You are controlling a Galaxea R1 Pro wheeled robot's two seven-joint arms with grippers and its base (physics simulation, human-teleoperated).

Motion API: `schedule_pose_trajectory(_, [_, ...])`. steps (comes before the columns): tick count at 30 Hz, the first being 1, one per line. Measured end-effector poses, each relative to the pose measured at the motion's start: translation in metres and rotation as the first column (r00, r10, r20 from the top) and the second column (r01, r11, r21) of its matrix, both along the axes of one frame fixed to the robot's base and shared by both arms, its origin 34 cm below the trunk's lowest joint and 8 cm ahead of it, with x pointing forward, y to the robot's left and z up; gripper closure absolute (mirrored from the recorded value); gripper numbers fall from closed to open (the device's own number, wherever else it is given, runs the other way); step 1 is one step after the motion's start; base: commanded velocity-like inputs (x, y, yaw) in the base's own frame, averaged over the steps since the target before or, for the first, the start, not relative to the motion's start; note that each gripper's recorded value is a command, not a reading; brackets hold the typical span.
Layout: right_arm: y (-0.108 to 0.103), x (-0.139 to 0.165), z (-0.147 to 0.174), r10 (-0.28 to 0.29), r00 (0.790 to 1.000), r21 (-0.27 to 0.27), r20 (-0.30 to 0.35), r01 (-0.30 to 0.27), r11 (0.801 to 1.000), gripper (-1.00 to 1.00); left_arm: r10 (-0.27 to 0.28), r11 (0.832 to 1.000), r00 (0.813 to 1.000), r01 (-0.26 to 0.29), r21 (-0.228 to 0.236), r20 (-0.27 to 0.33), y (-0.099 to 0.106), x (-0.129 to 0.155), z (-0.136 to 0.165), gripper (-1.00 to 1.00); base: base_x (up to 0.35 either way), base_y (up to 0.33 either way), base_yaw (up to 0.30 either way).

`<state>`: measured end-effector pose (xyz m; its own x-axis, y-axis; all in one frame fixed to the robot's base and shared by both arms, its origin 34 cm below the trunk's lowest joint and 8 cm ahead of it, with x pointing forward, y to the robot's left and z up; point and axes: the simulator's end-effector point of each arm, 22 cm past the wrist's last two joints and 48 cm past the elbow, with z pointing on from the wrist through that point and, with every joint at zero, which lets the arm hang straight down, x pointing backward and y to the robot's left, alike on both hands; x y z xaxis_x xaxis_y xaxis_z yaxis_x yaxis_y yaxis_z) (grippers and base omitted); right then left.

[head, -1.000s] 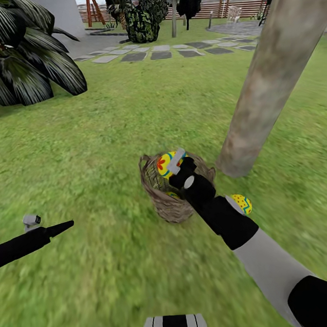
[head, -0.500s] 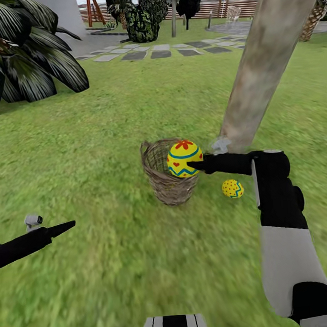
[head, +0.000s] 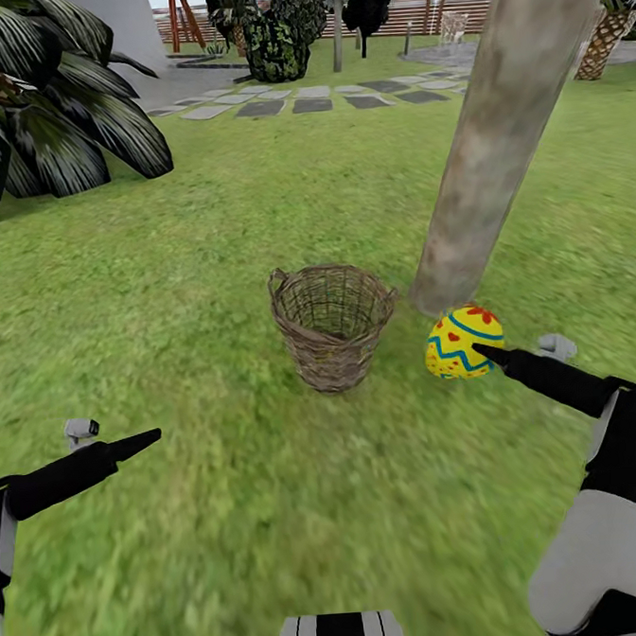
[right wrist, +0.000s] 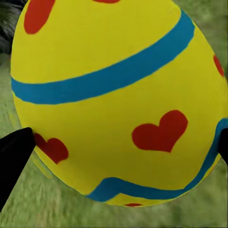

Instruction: Take the three Easter eggs out of the wicker basket on the lawn in the garden, then place them on the lawn next to a single tree (choose any tree) so that all three eggs are next to the same tree and none are left in the basket.

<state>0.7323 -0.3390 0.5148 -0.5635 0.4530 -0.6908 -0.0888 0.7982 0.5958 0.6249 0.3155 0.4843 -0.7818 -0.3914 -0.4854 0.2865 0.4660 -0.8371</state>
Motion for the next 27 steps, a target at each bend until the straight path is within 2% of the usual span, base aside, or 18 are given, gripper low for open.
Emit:
schedule_pose_trajectory(3, [-0.030, -0.002, -0.037, -0.112, 0.991, -0.112, -0.067, 0.104, 0.988, 1.00, -0.090, 0.996, 0.996, 0.090, 0.028, 0.018, -0.026, -0.005, -0.005, -1.00, 0.132, -0.324, 0.000])
schedule_pose_trajectory(5, [-0.048, -0.005, -0.067, -0.192, 0.974, -0.199, -0.123, 0.166, 0.966, 1.00, -0.185, 0.982, 0.983, 0.184, 0.035, 0.006, -0.059, -0.012, -0.012, -1.00, 0.199, -0.301, 0.000])
schedule_pose_trajectory(7, [-0.059, -0.005, -0.091, -0.237, 0.962, -0.272, -0.133, 0.194, 0.942, 1.00, -0.250, 0.968, 0.968, 0.250, 0.025, 0.003, -0.089, -0.018, -0.015, -1.00, 0.219, -0.284, 0.000])
schedule_pose_trajectory(8, [-0.059, -0.004, -0.105, -0.246, 0.959, -0.299, -0.141, 0.196, 0.934, 1.00, -0.267, 0.964, 0.964, 0.267, 0.015, 0.012, -0.102, -0.019, -0.013, -1.00, 0.237, -0.271, 0.000])
schedule_pose_trajectory(10, [-0.051, -0.003, -0.124, -0.239, 0.956, -0.332, -0.169, 0.173, 0.927, 1.00, -0.266, 0.964, 0.964, 0.266, 0.004, 0.015, -0.119, -0.018, -0.016, -1.00, 0.253, -0.259, 0.000])
schedule_pose_trajectory(13, [-0.049, 0.000, -0.138, -0.258, 0.946, -0.421, -0.194, 0.157, 0.893, 1.00, -0.265, 0.964, 0.964, 0.265, 0.007, 0.002, -0.140, -0.016, -0.024, -1.00, 0.262, -0.253, 0.000])
schedule_pose_trajectory(15, [-0.058, 0.000, -0.152, -0.296, 0.937, -0.489, -0.186, 0.173, 0.855, 1.00, -0.269, 0.963, 0.963, 0.269, -0.001, 0.004, -0.147, -0.016, -0.024, -1.00, 0.269, -0.242, 0.000])
schedule_pose_trajectory(18, [-0.063, -0.001, -0.180, -0.353, 0.922, -0.633, -0.162, 0.178, 0.754, 1.00, -0.272, 0.962, 0.962, 0.273, -0.030, 0.013, -0.161, -0.016, -0.021, -1.00, 0.273, -0.224, 0.000])
schedule_pose_trajectory(19, [-0.067, -0.001, -0.186, -0.379, 0.917, -0.683, -0.124, 0.198, 0.703, 1.00, -0.274, 0.960, 0.962, 0.274, -0.049, 0.018, -0.170, -0.016, -0.019, -1.00, 0.254, -0.149, 0.000])
schedule_pose_trajectory(21, [-0.075, -0.004, -0.193, -0.422, 0.903, -0.732, -0.086, 0.230, 0.641, 1.00, -0.275, 0.959, 0.961, 0.276, -0.064, 0.020, -0.178, -0.017, -0.018, -1.00, 0.109, -0.060, 0.000])
schedule_pose_trajectory(23, [-0.089, -0.009, -0.197, -0.451, 0.889, -0.759, -0.079, 0.240, 0.605, 1.00, -0.275, 0.959, 0.961, 0.276, -0.068, 0.021, -0.180, -0.017, -0.018, -1.00, 0.030, -0.093, 0.000])
schedule_pose_trajectory(24, [-0.095, -0.012, -0.201, -0.458, 0.885, -0.765, -0.086, 0.236, 0.599, 1.00, -0.277, 0.958, 0.961, 0.278, -0.068, 0.022, -0.180, -0.017, -0.018, -1.00, 0.063, -0.262, 0.000])
schedule_pose_trajectory(27, [-0.094, -0.011, -0.212, -0.448, 0.887, -0.769, -0.110, 0.210, 0.604, 1.00, -0.329, 0.943, 0.944, 0.329, -0.059, 0.011, -0.197, -0.026, -0.023, -1.00, 0.081, -0.316, 0.000])
